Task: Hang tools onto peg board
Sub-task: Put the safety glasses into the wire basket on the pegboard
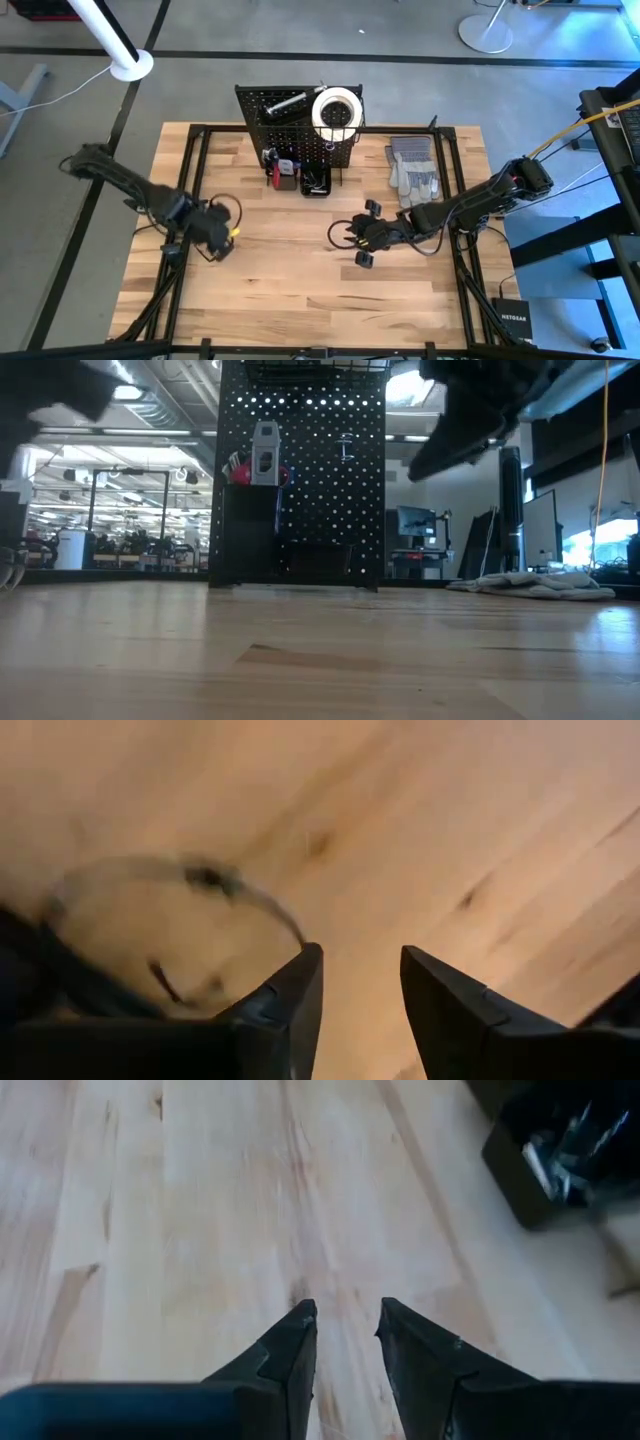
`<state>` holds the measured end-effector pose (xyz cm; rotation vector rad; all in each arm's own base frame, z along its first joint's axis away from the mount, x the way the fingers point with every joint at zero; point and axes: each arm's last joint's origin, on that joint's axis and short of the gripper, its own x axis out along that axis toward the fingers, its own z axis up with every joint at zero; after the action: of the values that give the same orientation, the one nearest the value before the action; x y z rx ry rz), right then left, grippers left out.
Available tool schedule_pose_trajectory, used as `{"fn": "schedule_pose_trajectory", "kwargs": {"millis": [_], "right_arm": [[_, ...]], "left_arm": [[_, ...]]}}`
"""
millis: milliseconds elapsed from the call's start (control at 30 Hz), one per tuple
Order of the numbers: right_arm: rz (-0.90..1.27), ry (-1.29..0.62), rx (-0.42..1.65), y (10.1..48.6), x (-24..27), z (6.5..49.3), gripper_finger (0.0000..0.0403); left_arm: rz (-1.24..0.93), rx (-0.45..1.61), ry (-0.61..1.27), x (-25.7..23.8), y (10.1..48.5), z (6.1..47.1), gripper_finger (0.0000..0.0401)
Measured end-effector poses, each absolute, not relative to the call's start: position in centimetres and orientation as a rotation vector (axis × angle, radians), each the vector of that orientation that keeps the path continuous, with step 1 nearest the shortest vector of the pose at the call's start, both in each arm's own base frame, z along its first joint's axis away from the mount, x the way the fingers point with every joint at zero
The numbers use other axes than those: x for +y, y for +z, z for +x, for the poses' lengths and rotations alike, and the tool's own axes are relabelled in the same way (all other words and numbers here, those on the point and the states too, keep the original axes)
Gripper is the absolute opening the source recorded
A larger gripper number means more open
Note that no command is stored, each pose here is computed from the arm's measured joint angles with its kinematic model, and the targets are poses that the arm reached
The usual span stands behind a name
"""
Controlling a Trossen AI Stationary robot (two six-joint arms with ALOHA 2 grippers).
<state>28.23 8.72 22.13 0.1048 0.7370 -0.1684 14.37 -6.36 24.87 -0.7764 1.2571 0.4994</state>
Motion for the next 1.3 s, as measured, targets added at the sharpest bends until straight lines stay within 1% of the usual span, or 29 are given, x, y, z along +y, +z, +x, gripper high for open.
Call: {"fn": "schedule_pose_trajectory", "kwargs": {"millis": [133,267,500,567,733,867,933,1000,1067,1100,1167,1233,1300], "right_arm": [[0.154,-0.178,0.739,21.0,8.6,27.8,0.0115],[0.178,-0.184,0.73,20.3,8.6,27.6,0.0115],[0.204,-0.151,0.733,20.3,8.7,27.7,0.0115],[0.21,-0.139,0.738,20.3,8.7,27.7,0.0115],[0.209,-0.14,0.738,20.3,8.7,27.7,0.0115],[0.208,-0.141,0.738,20.3,8.7,27.7,0.0115],[0.208,-0.143,0.739,20.3,8.7,27.7,0.0115],[0.215,-0.144,0.743,20.3,8.7,27.6,0.0115],[0.215,-0.147,0.749,20.2,8.7,27.6,0.0115],[0.211,-0.142,0.753,20.2,8.9,27.5,0.0115],[0.201,-0.128,0.759,20.2,9.2,27.4,0.0115],[0.182,-0.097,0.761,20.2,9.9,27.1,0.0115],[0.17,-0.071,0.756,20.3,10.6,26.8,0.0115]], "left_arm": [[-0.841,1.327,0.6,-8.3,22.8,13.9,0.0121],[-0.883,1.333,0.666,-9.2,20.7,14.0,0.012],[-0.841,1.351,0.786,-9.2,17.8,14.0,0.012],[-0.827,1.347,0.794,-9.2,17.3,14.1,0.012],[-0.805,1.326,0.774,-9.3,16.0,14.2,0.012],[-0.772,1.331,0.711,-9.4,14.5,14.3,0.0116],[-0.753,1.337,0.695,-9.5,14.1,14.4,0.0098],[-0.731,1.343,0.672,-9.6,14.0,14.5,0.0065],[-0.716,1.34,0.632,-9.8,13.9,14.8,0.0025],[-0.703,1.335,0.605,-9.8,14.0,14.8,0.0014],[-0.678,1.3,0.556,-10.2,14.6,15.3,0.0012],[-0.662,1.25,0.471,-11.1,16.0,16.3,0.0015],[-0.607,1.214,0.384,-11.8,17.4,17.0,0.0009]]}}
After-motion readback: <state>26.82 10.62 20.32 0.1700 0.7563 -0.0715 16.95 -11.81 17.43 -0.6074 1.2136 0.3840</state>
